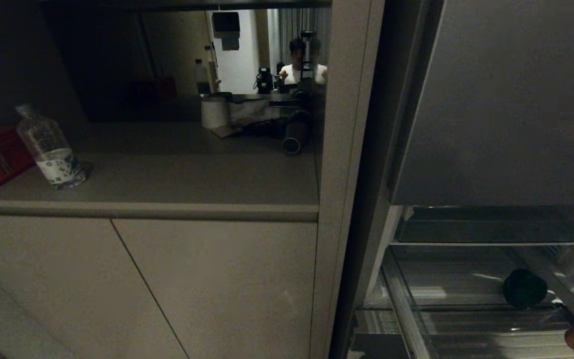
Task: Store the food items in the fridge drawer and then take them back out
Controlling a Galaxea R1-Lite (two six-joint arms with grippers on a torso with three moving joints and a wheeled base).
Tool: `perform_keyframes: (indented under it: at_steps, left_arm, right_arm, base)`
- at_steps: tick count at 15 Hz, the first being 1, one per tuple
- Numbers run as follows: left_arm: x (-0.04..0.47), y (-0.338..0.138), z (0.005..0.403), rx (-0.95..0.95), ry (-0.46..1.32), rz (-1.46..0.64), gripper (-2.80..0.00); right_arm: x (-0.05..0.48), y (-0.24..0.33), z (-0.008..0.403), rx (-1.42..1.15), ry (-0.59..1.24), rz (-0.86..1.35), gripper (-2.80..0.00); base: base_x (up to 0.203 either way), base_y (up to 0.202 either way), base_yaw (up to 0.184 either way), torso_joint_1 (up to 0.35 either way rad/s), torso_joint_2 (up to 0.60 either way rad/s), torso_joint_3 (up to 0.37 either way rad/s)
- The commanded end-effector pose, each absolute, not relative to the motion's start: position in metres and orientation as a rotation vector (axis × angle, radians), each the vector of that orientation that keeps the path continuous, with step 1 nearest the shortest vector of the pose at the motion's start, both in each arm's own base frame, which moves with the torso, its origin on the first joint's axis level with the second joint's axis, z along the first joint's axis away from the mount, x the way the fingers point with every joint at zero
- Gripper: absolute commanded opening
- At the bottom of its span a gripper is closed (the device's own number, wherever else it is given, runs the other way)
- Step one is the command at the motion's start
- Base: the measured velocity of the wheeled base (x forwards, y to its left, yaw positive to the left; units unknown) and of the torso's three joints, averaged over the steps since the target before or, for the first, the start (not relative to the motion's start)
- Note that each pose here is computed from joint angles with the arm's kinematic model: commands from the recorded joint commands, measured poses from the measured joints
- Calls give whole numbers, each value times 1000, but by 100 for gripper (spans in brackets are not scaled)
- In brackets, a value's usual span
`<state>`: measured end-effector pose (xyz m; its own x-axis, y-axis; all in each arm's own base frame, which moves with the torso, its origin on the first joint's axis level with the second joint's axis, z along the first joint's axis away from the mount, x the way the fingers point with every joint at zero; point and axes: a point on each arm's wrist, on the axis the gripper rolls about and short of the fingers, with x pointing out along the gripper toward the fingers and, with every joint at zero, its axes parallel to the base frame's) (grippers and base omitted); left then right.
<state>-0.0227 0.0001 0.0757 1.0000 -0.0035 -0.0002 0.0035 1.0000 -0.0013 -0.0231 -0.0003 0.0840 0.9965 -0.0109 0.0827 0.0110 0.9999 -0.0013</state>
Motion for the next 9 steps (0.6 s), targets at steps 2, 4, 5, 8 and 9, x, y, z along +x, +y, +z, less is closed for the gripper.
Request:
perform_keyframes:
  at_steps: [2,4,5,8,9]
  left_arm:
    - [-23,0,76,-2,2,-3,-280]
    - [-23,0,76,-2,2,-3,-280]
    - [-23,0,76,-2,2,-3,-280]
    - [-23,0,76,-2,0,-3,-280]
    - [-23,0,76,-2,2,-3,-280]
  right_arm:
    - [-26,-1,96,-5,-36,-49,-280]
    - [-23,-2,132,0,93,-75,-280]
    - [-15,-2,149,3,171,-87,-280]
    - [30,-3,180,19,418,-147,-280]
    - [47,-4,184,26,492,-163,-280]
  base:
    - [0,0,0,0,0,0]
    - [0,0,0,0,0,0]
    - [0,0,0,0,0,0]
    - [0,0,0,0,0,0]
    - [0,0,0,0,0,0]
